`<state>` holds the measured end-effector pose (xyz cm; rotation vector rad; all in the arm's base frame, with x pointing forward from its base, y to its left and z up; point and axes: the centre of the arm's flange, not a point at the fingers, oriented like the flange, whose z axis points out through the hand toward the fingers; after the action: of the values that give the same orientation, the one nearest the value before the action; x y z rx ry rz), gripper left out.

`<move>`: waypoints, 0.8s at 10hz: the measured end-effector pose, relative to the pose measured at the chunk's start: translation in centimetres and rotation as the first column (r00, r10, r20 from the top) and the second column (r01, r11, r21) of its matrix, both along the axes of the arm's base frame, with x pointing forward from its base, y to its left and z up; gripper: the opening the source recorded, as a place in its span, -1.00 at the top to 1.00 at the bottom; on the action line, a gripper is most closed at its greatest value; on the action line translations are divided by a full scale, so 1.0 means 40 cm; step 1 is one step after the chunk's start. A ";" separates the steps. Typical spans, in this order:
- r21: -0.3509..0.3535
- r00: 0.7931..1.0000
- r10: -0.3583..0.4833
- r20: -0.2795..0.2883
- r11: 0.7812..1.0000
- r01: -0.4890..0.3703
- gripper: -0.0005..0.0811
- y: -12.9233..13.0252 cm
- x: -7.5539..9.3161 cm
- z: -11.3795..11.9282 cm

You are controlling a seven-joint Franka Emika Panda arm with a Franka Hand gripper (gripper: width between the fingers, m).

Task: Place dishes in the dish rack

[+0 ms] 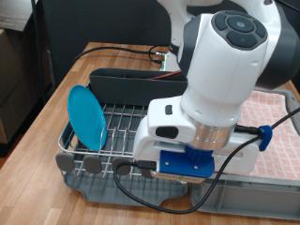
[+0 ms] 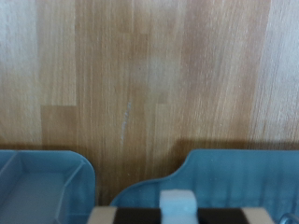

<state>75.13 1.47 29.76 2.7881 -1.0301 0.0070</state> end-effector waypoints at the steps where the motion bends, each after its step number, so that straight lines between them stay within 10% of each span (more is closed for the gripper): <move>1: 0.003 1.000 -0.001 0.016 1.000 0.001 0.81 0.003 -0.007 -0.001; 8: 0.010 1.000 0.001 -0.015 1.000 -0.001 0.81 -0.006 -0.059 -0.055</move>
<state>72.76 1.24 27.57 2.7934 -1.0284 -0.0192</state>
